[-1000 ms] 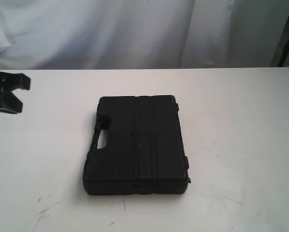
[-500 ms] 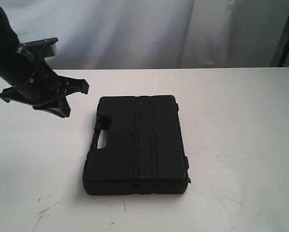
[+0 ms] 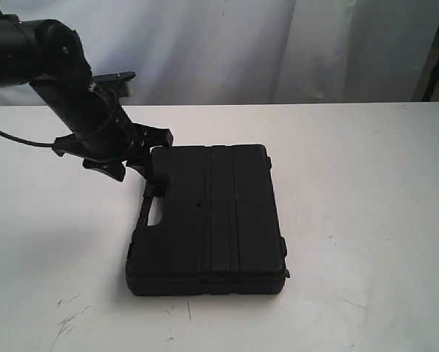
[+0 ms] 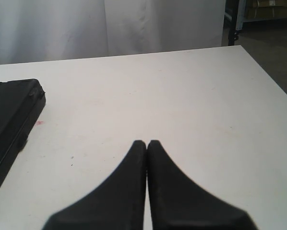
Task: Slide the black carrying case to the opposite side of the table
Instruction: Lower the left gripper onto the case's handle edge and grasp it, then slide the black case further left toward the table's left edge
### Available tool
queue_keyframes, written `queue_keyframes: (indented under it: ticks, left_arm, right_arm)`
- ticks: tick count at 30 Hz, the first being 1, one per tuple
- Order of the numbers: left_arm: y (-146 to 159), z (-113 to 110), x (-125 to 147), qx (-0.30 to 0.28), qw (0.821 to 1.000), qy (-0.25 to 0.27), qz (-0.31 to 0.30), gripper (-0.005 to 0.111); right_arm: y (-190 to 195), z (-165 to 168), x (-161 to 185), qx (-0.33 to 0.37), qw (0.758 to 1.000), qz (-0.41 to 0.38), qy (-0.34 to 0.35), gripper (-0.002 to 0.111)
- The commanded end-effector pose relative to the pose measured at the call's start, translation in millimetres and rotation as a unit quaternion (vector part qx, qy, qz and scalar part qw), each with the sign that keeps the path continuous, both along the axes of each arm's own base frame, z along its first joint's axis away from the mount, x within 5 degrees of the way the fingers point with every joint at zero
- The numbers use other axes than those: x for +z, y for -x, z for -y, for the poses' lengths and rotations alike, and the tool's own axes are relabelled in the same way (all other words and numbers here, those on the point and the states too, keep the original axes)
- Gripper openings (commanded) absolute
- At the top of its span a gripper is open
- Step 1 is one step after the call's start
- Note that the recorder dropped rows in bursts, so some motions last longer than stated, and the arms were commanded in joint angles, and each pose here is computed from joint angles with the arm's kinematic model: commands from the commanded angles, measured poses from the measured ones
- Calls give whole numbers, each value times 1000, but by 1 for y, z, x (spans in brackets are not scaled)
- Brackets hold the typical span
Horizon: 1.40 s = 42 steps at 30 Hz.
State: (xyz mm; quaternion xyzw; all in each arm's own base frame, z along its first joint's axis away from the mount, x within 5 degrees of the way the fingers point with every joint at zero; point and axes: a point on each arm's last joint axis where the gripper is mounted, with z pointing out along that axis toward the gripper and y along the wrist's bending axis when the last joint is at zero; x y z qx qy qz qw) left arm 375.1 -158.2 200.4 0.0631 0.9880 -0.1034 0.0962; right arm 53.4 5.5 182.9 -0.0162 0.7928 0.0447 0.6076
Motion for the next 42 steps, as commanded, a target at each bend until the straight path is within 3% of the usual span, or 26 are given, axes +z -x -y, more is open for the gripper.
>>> queue_keyframes:
  ticks: [1,5,21,25,29,35,42]
  left_arm:
    - [-8,2,-24,7,1000,-19,-15,48]
    - [-12,4,-51,8,999,-27,-38,48]
    - [-15,7,-83,0,998,-25,-62,47]
    - [-15,7,-83,-1,998,-26,-59,31]
    - [-15,7,-83,-1,998,-26,-60,1]
    - [-14,4,-84,-4,997,-39,-66,0]
    - [-13,-7,-85,-3,992,-101,-73,0]
  right_arm:
    - [0,1,-1,-3,1000,2,7,0]
    - [0,1,-1,-3,1000,2,7,0]
    - [0,1,-1,-3,1000,2,7,0]
    - [0,1,-1,-3,1000,2,7,0]
    - [0,1,-1,-3,1000,2,7,0]
    - [0,1,-1,-3,1000,2,7,0]
    - [0,1,-1,-3,1000,2,7,0]
